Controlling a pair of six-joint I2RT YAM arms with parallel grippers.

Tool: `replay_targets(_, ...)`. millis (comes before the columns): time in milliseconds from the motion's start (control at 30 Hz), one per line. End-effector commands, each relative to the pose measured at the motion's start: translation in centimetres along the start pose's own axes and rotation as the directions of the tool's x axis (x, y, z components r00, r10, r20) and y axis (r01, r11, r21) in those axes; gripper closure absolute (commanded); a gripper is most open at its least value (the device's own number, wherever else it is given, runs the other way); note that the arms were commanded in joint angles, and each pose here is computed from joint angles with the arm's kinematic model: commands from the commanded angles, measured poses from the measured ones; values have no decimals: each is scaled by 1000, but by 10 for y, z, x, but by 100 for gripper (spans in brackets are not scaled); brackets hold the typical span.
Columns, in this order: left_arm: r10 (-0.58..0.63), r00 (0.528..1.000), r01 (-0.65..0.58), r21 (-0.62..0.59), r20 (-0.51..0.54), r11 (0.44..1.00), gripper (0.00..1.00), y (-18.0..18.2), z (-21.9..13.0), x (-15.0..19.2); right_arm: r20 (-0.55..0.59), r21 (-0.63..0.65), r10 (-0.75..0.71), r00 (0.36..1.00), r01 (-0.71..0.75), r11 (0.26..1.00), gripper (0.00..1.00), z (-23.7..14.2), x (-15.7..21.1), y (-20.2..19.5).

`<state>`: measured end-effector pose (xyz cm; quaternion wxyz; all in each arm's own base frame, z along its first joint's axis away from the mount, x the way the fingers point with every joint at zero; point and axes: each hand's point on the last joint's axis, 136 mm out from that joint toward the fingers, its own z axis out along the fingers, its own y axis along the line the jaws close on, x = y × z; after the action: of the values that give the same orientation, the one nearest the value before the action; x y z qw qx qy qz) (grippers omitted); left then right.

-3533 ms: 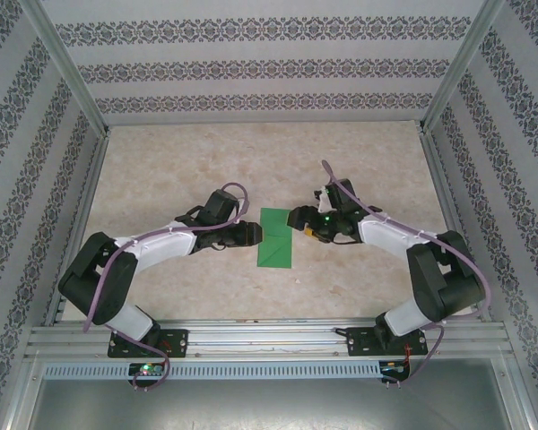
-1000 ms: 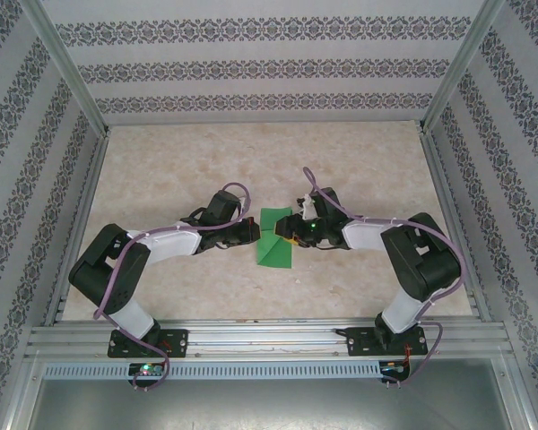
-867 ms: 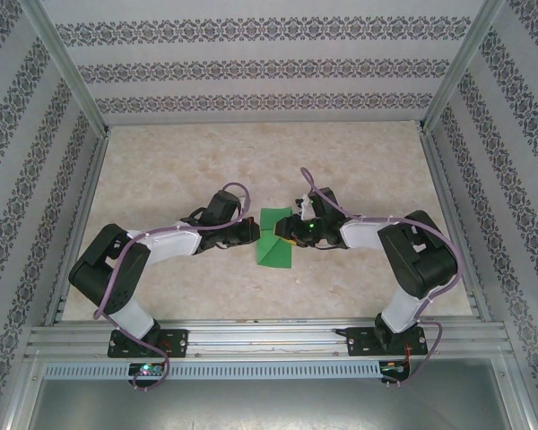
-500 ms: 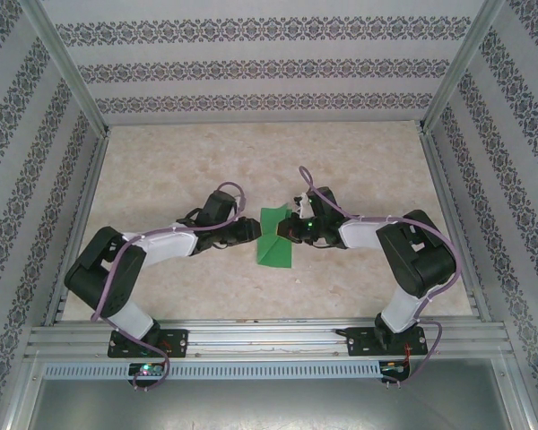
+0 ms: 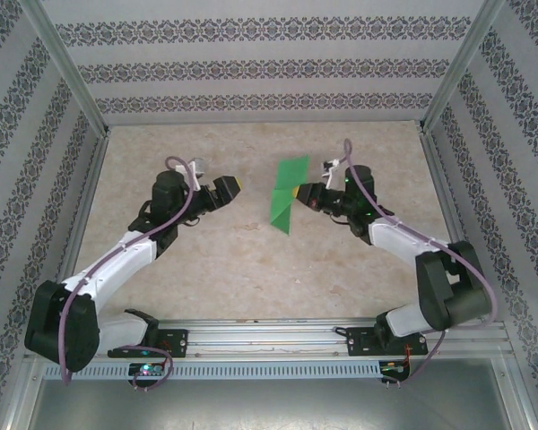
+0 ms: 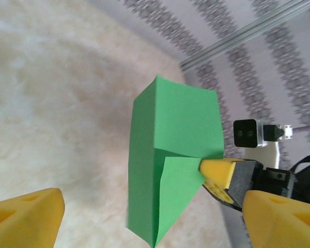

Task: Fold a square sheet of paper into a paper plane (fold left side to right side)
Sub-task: Turn over the paper at the center of the table.

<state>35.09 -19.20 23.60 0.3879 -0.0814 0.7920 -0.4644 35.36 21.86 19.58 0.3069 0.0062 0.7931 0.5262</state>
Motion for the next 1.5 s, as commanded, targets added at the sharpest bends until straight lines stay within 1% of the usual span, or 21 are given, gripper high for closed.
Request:
replay_targets(0, 21, 1000, -26, 256, 24, 966, 9, -57, -10, -19, 77, -167, -97, 992, 108, 980, 100, -21, -30, 51)
replay_targets(133, 23, 999, -1, 433, -46, 902, 10, -96, -9, -23, 110, -284, -99, 989, 126, 951, 100, -35, -44, 83)
replay_targets(233, 15, 997, 26, 506, -77, 862, 12, -110, -5, -22, 140, -356, -89, 986, 134, 925, 100, -41, -53, 102)
replay_targets(333, 21, 993, 44, 538, -115, 842, 12, -118, 3, -16, 162, -402, -57, 985, 119, 908, 100, -43, -59, 112)
replay_targets(500, 6, 986, 87, 546, -166, 833, 13, -119, 18, -6, 137, -438, -55, 989, 111, 892, 100, -33, -56, 122)
replay_targets(700, 13, 972, 127, 572, -235, 811, 20, -126, 29, 6, 116, -441, -43, 992, 90, 893, 100, -21, -50, 121)
replay_targets(900, -12, 964, 175, 595, -267, 784, 35, -128, 36, 9, 87, -444, -38, 995, 73, 893, 100, -12, -44, 118)
replay_targets(1200, -12, 959, 176, 564, -282, 807, 63, -119, 40, 15, 82, -425, -15, 996, 48, 904, 100, -10, -41, 107)
replay_targets(1333, -20, 959, 180, 551, -283, 815, 76, -116, 41, 16, 82, -424, -15, 997, 48, 904, 94, -11, -41, 106)
replay_targets(1467, -27, 958, 182, 535, -285, 825, 88, -111, 43, 19, 71, -416, -20, 997, 47, 908, 84, -12, -39, 102)
